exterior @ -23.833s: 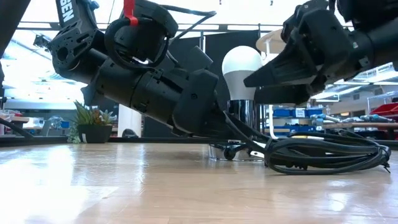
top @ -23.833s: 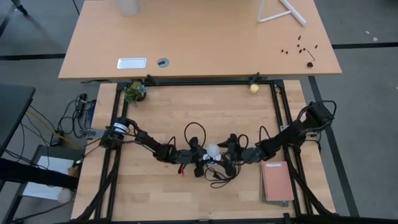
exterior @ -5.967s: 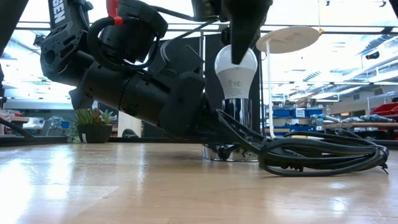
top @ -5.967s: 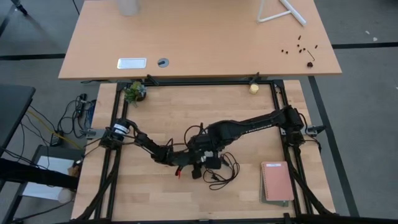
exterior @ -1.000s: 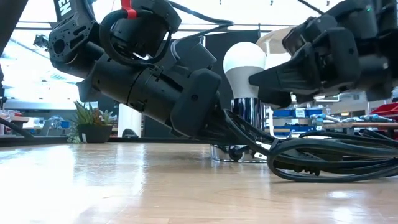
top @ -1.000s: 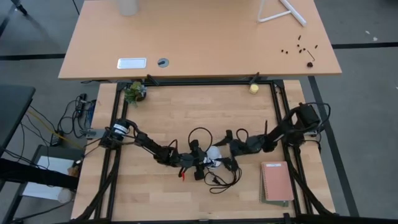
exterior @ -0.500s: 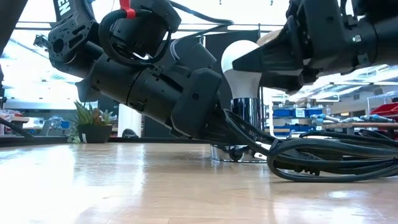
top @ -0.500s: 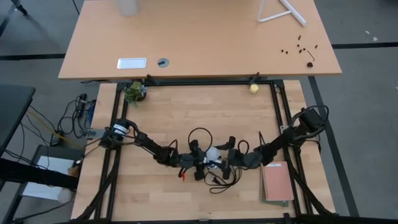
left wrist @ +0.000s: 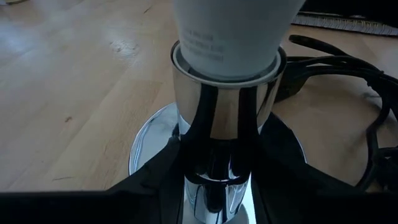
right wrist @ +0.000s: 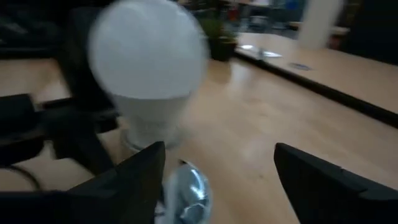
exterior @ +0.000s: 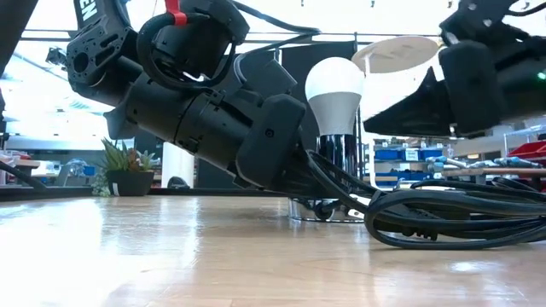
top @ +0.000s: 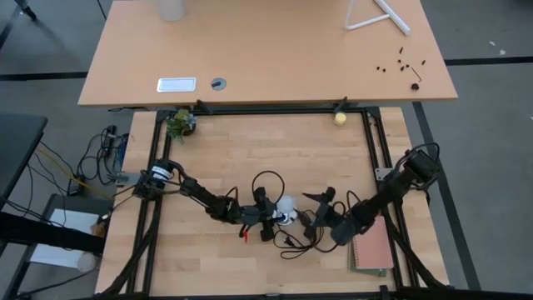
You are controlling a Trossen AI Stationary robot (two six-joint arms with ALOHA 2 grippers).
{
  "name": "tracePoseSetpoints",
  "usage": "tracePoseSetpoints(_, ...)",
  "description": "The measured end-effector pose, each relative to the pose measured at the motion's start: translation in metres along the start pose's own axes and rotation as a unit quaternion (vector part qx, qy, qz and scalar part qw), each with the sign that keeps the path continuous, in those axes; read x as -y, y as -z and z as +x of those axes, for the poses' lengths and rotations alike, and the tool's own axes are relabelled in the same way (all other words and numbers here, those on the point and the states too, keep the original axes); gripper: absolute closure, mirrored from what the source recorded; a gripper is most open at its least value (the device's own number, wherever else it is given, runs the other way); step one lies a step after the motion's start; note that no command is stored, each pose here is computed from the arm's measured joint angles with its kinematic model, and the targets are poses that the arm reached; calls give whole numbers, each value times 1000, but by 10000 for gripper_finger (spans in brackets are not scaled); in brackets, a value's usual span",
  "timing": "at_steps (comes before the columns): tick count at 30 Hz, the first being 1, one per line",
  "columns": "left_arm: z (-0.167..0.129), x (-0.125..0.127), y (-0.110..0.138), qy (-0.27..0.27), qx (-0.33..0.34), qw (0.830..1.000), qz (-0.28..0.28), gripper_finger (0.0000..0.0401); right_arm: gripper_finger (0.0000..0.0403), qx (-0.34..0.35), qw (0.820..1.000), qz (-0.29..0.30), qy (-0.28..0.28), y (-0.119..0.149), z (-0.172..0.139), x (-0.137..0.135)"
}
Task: Screw lightbulb
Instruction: Remove the lightbulb from the lamp
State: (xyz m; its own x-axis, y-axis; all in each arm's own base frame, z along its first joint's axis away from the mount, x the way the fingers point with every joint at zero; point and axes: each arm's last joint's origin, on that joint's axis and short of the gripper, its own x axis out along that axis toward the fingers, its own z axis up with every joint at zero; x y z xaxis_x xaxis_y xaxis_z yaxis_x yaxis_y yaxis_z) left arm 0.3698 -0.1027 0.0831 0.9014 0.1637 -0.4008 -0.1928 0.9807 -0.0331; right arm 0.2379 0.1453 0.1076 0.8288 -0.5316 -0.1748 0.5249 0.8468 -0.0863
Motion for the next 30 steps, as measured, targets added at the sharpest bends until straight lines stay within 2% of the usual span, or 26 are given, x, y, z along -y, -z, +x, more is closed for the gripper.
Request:
tracePoseSetpoints(2,0,0,0,0,0,1000,0,217,94,-1,1000,12,9,4,-4,0)
tracePoseSetpoints(7,0,0,0,0,1,1000,0,217,94,-41,993,11,-110,-1,4,-7)
tracePoseSetpoints(10,0,0,0,0,1,1000,0,217,94,-44,991,19,-126,-7,15,-8)
tracePoseSetpoints(19,0,0,0,0,0,1000,1,217,94,-39,996,-14,-85,-14,34,0)
tracePoseSetpoints(23,0,-1,0,-6,-1,1000,1,217,94,-52,997,-36,-41,-8,25,1)
tracePoseSetpoints(26,0,-1,0,-7,-1,1000,3,217,94,-45,997,-47,27,-7,11,8)
tracePoseSetpoints(28,0,-1,1,-6,-2,1000,5,217,94,-26,997,-22,69,-10,2,13)
tracePoseSetpoints(30,0,-1,1,-5,-3,1000,5,217,94,-33,997,-7,64,-10,-4,15)
